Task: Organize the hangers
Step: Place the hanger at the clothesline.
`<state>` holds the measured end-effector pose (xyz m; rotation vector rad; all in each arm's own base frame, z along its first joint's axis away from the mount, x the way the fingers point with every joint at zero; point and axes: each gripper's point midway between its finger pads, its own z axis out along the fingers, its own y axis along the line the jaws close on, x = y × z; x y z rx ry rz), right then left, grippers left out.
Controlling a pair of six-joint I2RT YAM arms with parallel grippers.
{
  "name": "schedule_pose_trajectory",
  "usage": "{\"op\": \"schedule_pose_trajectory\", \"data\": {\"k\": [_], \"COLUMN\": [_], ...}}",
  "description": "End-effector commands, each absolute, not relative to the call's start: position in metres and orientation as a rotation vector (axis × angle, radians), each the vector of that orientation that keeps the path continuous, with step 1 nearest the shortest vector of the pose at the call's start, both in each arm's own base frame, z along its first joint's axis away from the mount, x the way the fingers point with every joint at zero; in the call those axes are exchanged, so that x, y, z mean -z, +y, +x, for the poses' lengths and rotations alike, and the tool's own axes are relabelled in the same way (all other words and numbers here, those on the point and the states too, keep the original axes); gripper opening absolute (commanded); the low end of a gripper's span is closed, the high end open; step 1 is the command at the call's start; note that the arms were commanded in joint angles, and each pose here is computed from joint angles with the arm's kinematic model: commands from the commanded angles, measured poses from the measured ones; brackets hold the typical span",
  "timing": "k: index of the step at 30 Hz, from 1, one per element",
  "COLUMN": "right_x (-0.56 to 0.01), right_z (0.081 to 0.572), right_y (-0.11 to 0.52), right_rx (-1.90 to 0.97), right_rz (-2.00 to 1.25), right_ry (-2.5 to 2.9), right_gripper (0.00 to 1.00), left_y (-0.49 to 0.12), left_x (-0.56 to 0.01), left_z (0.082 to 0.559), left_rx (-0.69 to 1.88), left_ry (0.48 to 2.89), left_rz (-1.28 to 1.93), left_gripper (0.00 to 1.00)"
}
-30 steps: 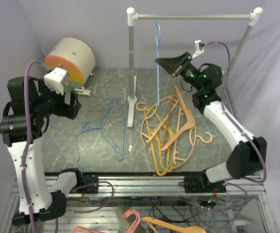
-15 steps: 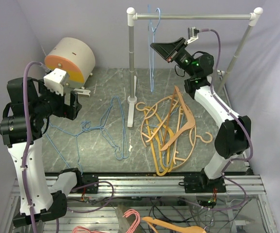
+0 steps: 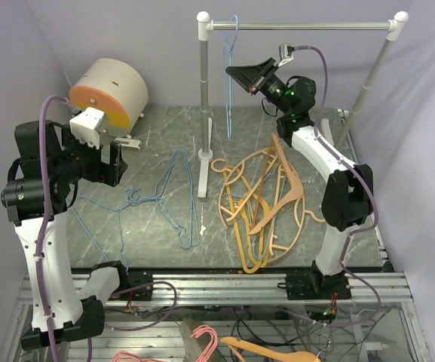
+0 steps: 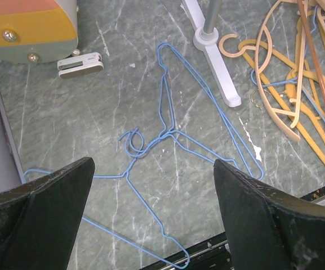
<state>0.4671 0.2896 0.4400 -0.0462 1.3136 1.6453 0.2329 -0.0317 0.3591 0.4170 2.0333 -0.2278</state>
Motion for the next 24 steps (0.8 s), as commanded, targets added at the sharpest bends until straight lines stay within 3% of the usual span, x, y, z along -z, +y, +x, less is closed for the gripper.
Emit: {"op": "schedule_pose_trajectory", "data": {"k": [1,9,10,11,14,15,21,24], "right_x": [-0.450,-0.441,-0.437,-0.439,-0.446,-0.443,-0.426,-0.378], "right_z": [0.470,0.467,0.464,0.458,0.443,0.440,0.382,0.351], "right_y": [0.296,0.313,0.310,0.305,0.285,0.280,0.261,0.261], "right_rx": [-1.641,-1.654,-1.656,-1.654,-1.570,-1.529,-1.460,-1.397], "right_rz": [-0.070,-0.124,-0.126,-0.129,-0.119,-0.116,-0.162,-0.194], "right_ry": [1.290,1.303,1.302,1.284,1.265,1.280,1.299,1.415], "right_gripper": [0.00,0.00,0.07,0.24,0.87,0.98,1.00,1.00], "left_y": [-0.030,-0.024,-0.022,-0.021,-0.024,-0.024,-0.035,-0.034], "left_x": [-0.362,-0.347,-0.344,-0.341,-0.338,-0.338,-0.327,-0.316], "left_z": [0.239,0.243,0.245,0.245,0.246,0.246,0.246,0.246], "left_rx": [0.229,0.211,0.206,0.204,0.220,0.224,0.309,0.310], "left_ry": [2.013,2.051,2.060,2.065,2.068,2.064,2.085,2.108], "left_rz": [0.398,0.369,0.360,0.357,0.373,0.379,0.429,0.443], "left_gripper": [0.99,0.99,0.99,0.99,0.99,0.99,0.99,0.99]}}
